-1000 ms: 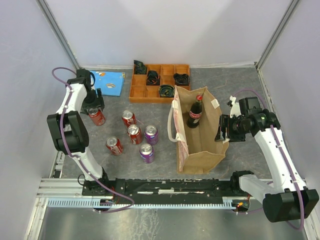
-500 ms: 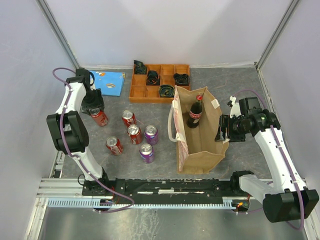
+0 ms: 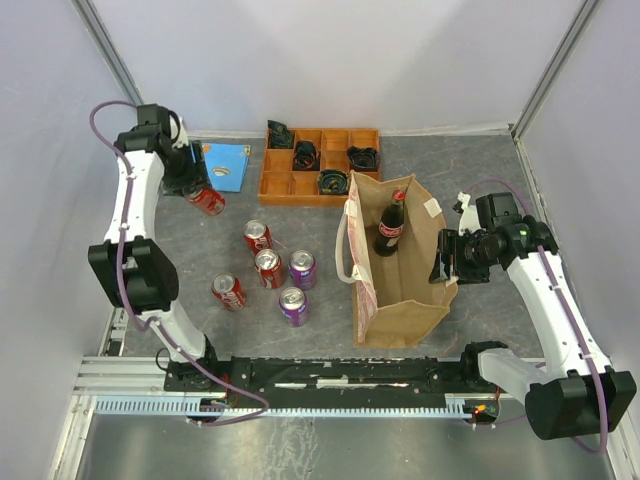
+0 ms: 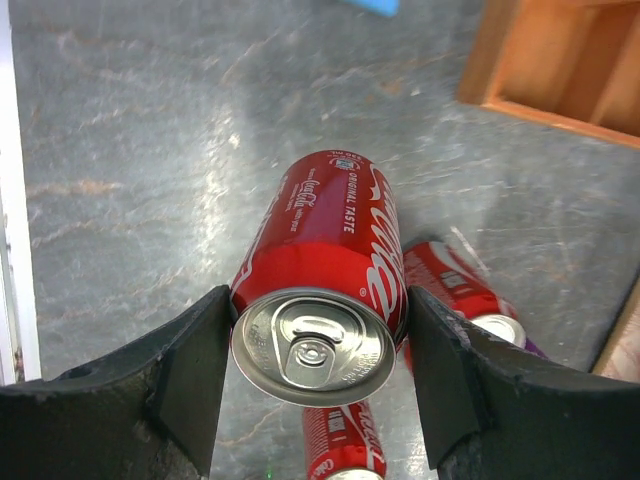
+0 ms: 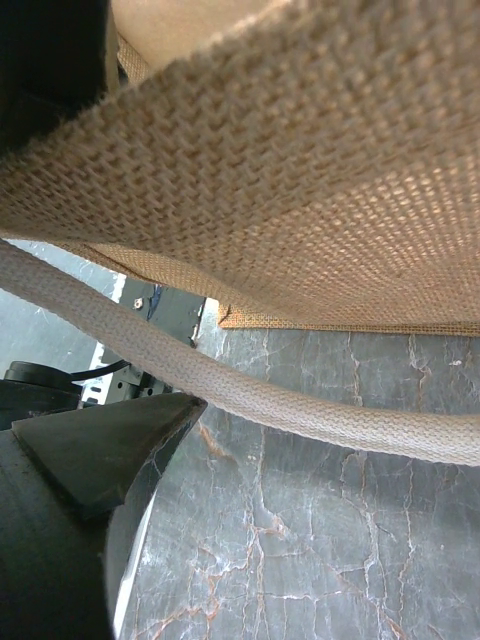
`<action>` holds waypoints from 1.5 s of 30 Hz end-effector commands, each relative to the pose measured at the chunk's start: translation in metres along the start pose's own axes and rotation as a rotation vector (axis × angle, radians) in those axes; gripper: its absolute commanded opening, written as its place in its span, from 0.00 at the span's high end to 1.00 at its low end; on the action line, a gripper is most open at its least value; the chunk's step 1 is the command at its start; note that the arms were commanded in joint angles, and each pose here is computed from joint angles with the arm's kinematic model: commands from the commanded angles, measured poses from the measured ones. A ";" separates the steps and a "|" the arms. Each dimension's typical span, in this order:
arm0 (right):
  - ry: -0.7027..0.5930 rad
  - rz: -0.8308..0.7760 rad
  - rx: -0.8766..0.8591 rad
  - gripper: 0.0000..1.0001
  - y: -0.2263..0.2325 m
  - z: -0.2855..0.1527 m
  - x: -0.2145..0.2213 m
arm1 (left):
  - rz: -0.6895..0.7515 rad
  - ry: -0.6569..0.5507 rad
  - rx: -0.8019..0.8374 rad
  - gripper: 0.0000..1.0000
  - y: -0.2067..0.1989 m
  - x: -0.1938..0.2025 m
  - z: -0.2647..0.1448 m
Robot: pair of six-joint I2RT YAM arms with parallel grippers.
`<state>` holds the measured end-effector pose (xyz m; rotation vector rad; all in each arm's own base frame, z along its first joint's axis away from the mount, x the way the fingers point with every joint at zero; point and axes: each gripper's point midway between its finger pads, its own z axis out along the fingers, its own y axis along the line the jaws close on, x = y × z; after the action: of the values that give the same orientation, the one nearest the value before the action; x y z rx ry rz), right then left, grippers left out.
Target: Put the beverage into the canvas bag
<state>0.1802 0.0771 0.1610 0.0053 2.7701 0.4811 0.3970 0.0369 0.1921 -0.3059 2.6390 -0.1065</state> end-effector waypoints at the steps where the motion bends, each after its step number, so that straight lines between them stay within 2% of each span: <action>1: -0.001 -0.014 -0.001 0.30 0.000 0.002 -0.002 | 0.096 -0.240 0.197 0.97 -0.068 -0.040 -0.076; 5: -0.002 -0.013 -0.005 0.30 0.001 0.003 -0.004 | 0.174 -0.350 0.326 0.97 -0.126 -0.049 -0.113; 12: 0.001 -0.013 -0.010 0.31 0.002 0.004 -0.007 | 0.364 -0.639 0.594 0.97 -0.240 -0.059 -0.205; 15: 0.001 -0.015 -0.011 0.31 0.002 0.004 -0.007 | 0.417 -0.684 0.729 0.97 -0.284 -0.047 -0.239; 19: 0.005 -0.016 -0.011 0.31 0.002 0.005 -0.008 | 0.495 -0.656 0.889 0.97 -0.338 -0.013 -0.261; 25: 0.002 -0.016 -0.012 0.31 0.002 0.004 -0.007 | 0.629 -0.579 1.004 0.97 -0.385 0.040 -0.263; 32: 0.004 -0.018 -0.011 0.31 0.001 0.003 -0.003 | 0.821 -0.483 1.043 0.97 -0.401 0.098 -0.246; 39: -0.001 -0.014 -0.024 0.31 0.004 0.004 -0.006 | 0.975 -0.363 1.063 0.97 -0.416 0.153 -0.211; 45: -0.006 -0.021 -0.020 0.31 0.004 0.000 -0.004 | 1.072 -0.330 1.005 0.97 -0.428 0.171 -0.174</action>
<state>0.1808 0.0802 0.1574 0.0033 2.7952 0.5062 0.2446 -0.3946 0.3089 1.1794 1.9626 -0.8604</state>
